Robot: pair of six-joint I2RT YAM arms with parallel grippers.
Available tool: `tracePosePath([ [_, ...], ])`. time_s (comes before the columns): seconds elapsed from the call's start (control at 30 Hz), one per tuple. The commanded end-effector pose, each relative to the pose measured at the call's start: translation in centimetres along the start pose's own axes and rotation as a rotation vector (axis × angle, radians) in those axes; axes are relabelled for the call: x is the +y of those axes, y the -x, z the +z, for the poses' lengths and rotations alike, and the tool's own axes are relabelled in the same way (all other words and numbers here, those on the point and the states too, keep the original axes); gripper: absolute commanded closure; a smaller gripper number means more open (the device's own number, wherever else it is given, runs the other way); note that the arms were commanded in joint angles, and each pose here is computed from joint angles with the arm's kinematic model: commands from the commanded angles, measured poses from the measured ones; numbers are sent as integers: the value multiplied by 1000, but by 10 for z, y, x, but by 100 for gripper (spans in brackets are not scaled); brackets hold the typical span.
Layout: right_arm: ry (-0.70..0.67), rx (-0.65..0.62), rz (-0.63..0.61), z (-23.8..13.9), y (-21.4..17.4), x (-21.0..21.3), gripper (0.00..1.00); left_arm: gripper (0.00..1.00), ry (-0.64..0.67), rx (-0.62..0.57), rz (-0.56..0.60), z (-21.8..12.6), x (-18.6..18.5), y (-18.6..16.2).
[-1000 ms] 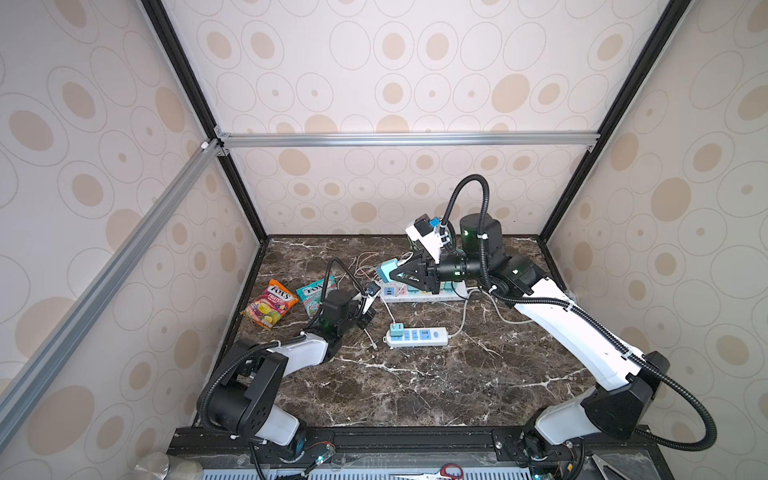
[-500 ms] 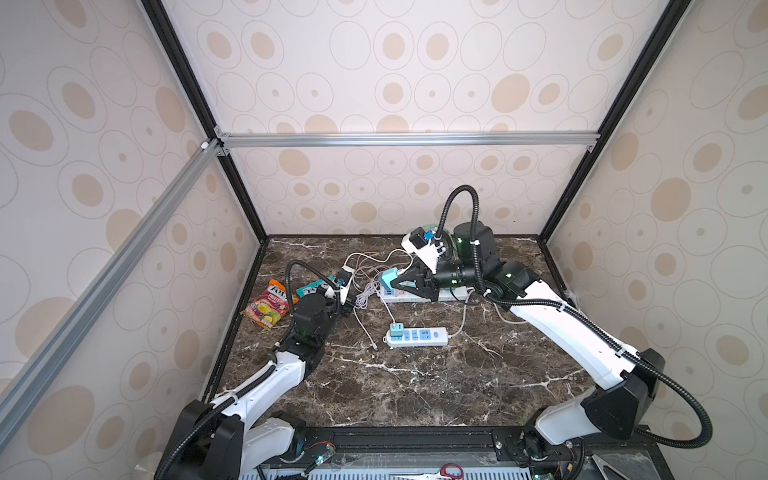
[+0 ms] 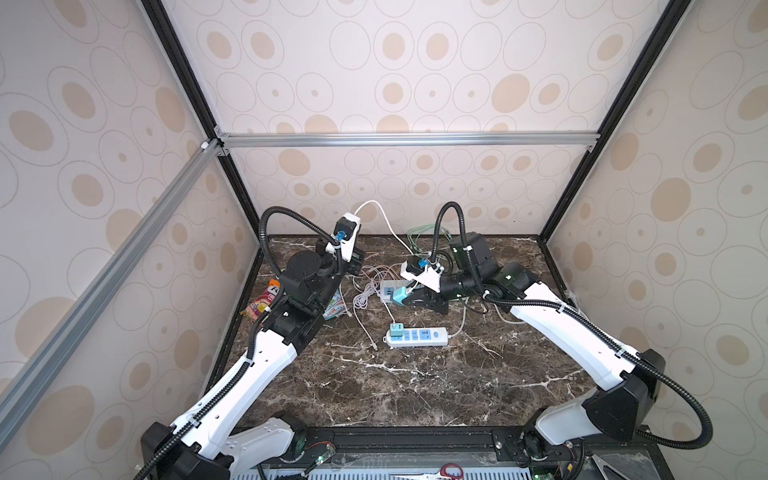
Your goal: Insert the plug
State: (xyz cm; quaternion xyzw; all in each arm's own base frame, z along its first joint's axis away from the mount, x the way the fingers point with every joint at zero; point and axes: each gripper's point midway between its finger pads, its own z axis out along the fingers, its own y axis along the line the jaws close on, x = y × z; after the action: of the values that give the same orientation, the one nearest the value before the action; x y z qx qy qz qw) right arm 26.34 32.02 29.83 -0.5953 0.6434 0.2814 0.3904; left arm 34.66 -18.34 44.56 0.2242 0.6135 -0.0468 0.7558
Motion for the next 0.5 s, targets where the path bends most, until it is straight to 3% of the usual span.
tracePosePath([
  [0.0, -2, 42, -72, -9, -14, 3, 100, 100, -32, 21, 88, 8, -14, 15],
  [0.17, -31, 54, -52, -17, -25, -5, 100, 100, -34, -43, 130, 21, -15, 78],
  [0.3, -86, 49, -11, -36, -35, -13, 100, 100, -177, -139, 57, 33, -39, 123],
  [0.47, -110, 5, 72, -61, -45, -10, 100, 100, -393, -228, -28, 55, -93, 147],
])
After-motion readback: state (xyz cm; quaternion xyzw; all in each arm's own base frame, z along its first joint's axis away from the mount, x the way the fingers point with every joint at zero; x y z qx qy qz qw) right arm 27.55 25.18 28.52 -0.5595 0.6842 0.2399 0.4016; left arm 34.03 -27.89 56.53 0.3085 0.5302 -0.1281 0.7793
